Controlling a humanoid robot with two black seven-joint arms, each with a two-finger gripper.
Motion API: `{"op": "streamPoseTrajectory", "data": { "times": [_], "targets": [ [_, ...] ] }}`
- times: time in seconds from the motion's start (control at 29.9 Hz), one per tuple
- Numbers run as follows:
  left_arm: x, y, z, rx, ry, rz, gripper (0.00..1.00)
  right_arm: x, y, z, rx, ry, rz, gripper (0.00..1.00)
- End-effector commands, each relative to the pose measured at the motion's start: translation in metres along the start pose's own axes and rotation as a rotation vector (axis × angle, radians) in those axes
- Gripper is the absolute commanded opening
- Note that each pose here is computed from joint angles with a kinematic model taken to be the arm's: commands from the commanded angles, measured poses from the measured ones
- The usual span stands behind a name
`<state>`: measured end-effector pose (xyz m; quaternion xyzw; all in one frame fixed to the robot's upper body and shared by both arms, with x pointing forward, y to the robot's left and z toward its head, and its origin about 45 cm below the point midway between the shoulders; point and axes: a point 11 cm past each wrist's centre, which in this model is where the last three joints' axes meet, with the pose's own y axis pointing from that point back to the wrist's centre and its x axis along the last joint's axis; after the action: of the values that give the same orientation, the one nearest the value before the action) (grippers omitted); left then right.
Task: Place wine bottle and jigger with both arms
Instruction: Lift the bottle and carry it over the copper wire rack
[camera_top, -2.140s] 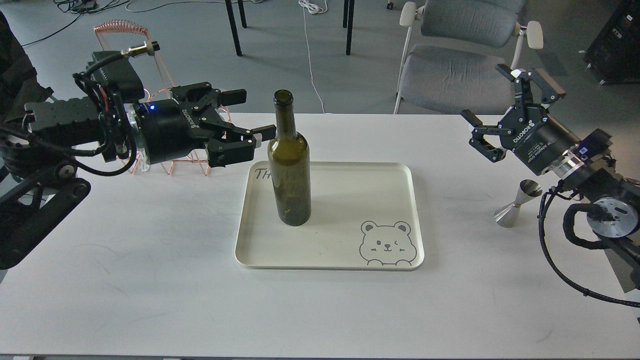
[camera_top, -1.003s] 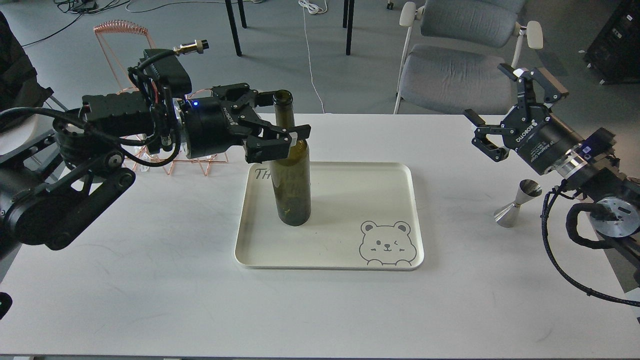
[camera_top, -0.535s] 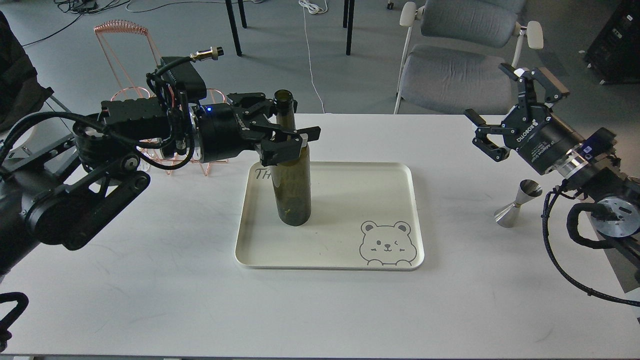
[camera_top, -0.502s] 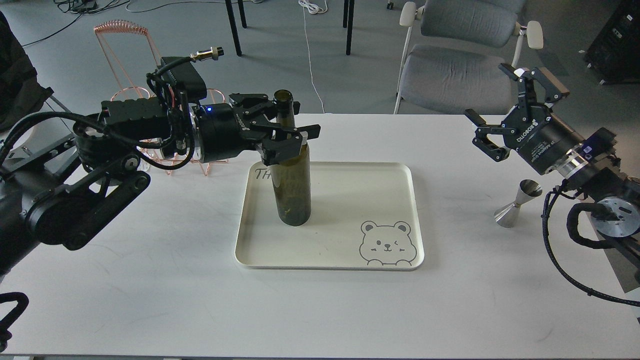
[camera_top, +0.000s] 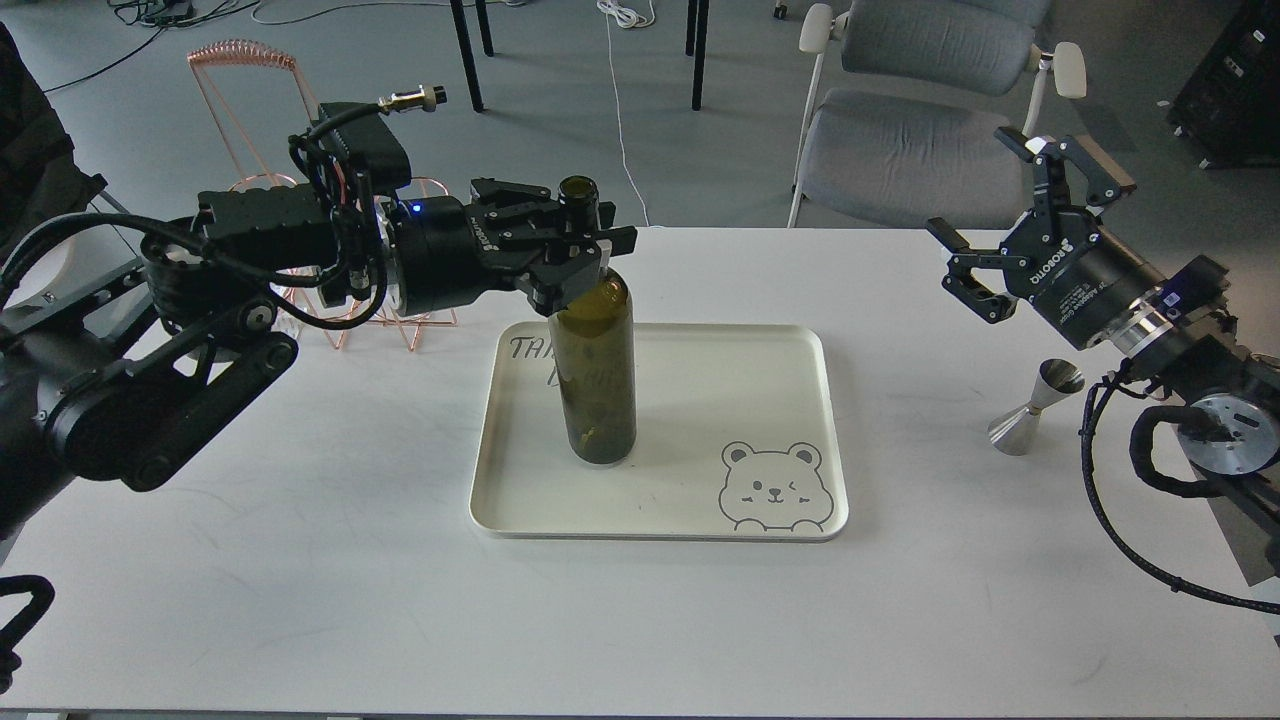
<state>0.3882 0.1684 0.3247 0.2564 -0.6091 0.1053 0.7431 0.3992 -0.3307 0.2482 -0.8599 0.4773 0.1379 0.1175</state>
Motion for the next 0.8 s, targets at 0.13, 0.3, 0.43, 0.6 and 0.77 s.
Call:
{"op": "streamPoseTrajectory", "data": {
  "times": [0.13, 0.3, 0.43, 0.6, 0.77],
  "targets": [
    [0.081, 0.043, -0.027, 0.072, -0.038, 0.080, 0.23, 0.000, 0.000, 0.000, 0.001, -0.001, -0.001, 0.99],
    [0.103, 0.086, -0.063, 0.210, -0.040, 0.088, 0.24, -0.001, -0.001, 0.000, 0.001, -0.002, -0.002, 0.99],
    [0.102, 0.123, -0.096, 0.344, -0.016, 0.079, 0.24, -0.001, -0.001, 0.001, 0.000, -0.002, -0.003, 0.99],
    [0.097, 0.145, -0.119, 0.423, 0.030, 0.085, 0.24, -0.001, -0.001, 0.002, -0.006, 0.007, -0.006, 0.99],
    [0.090, 0.156, -0.134, 0.471, 0.068, 0.092, 0.24, -0.002, -0.001, 0.002, -0.006, 0.009, -0.008, 0.99]
  ]
}}
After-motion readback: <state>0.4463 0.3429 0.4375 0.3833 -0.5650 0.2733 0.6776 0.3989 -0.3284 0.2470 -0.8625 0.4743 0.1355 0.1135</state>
